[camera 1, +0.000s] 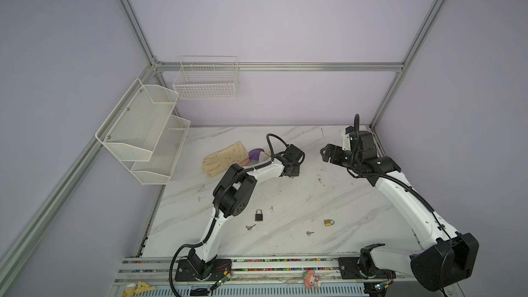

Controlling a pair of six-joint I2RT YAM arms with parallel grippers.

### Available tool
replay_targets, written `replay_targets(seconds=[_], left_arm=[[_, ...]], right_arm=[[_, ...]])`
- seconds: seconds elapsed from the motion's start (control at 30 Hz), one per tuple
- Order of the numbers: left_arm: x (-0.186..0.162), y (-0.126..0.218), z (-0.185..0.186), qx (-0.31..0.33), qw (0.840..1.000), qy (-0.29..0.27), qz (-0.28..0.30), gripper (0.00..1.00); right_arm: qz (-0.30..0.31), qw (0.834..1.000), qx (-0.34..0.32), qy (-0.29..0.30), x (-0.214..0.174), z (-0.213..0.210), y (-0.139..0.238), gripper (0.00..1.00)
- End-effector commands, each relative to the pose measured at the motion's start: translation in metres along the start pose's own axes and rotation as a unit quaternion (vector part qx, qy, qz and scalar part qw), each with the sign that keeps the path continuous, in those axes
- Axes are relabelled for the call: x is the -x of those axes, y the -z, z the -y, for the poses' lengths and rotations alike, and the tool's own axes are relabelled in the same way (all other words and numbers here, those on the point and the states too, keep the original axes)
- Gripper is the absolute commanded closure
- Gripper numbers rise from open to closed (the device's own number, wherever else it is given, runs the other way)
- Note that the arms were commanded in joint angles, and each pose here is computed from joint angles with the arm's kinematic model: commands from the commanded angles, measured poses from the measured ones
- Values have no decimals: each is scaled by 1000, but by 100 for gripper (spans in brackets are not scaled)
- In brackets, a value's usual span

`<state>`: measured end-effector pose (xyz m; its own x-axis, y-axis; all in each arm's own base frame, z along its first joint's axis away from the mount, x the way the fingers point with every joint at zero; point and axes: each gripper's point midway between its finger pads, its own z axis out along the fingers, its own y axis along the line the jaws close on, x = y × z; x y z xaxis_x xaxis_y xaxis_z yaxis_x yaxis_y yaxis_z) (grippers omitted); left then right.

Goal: Unlock with the key

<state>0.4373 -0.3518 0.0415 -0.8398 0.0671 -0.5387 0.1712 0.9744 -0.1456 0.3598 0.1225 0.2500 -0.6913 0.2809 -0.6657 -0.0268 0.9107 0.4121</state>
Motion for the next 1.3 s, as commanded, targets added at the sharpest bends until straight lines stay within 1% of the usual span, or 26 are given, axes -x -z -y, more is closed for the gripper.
replay_targets(seconds=[0.0,0.07,0.13,0.23,0.3,0.43,0.53,0.63,0.73,0.77,0.8,0.83,0.97,1.13,1.27], left_arm=[[29,14,12,-20,999,26,21,73],[30,14,12,-29,999,35,16,59],[33,17,12,-37,998,44,15,48],[43,29,15,-63,996,59,16,39],[53,46,18,-85,994,68,23,37],[73,98,11,-124,986,84,74,35],[69,130,-10,-136,980,101,103,34],[55,163,-40,-137,976,114,125,33],[29,192,-76,-111,977,121,136,32],[17,197,-90,-97,978,123,134,31],[10,214,-101,-91,977,126,145,31],[1,219,-112,-80,978,129,144,31],[-35,246,-151,-40,976,149,151,30],[-69,271,-187,-1,965,195,174,30],[-92,284,-209,21,954,235,188,30]], right_arm=[[4,1000,8,-3,-1,-1,2,9],[4,1000,11,0,0,-2,3,9],[4,1000,12,-1,1,-3,4,9],[13,1000,7,10,6,-3,9,9],[10,1000,19,16,6,-7,10,9],[6,999,35,39,0,-24,11,9],[-14,997,37,71,-19,-48,0,9],[-37,993,40,103,-43,-72,-12,9],[-62,987,61,133,-76,-101,-22,9],[-76,984,65,146,-94,-110,-24,9],[-92,981,64,159,-115,-118,-31,9],[-101,979,66,167,-130,-123,-34,9],[-144,969,95,179,-200,-148,-42,9],[-177,953,109,221,-272,-182,-41,9],[-200,944,125,229,-316,-201,-44,9]])
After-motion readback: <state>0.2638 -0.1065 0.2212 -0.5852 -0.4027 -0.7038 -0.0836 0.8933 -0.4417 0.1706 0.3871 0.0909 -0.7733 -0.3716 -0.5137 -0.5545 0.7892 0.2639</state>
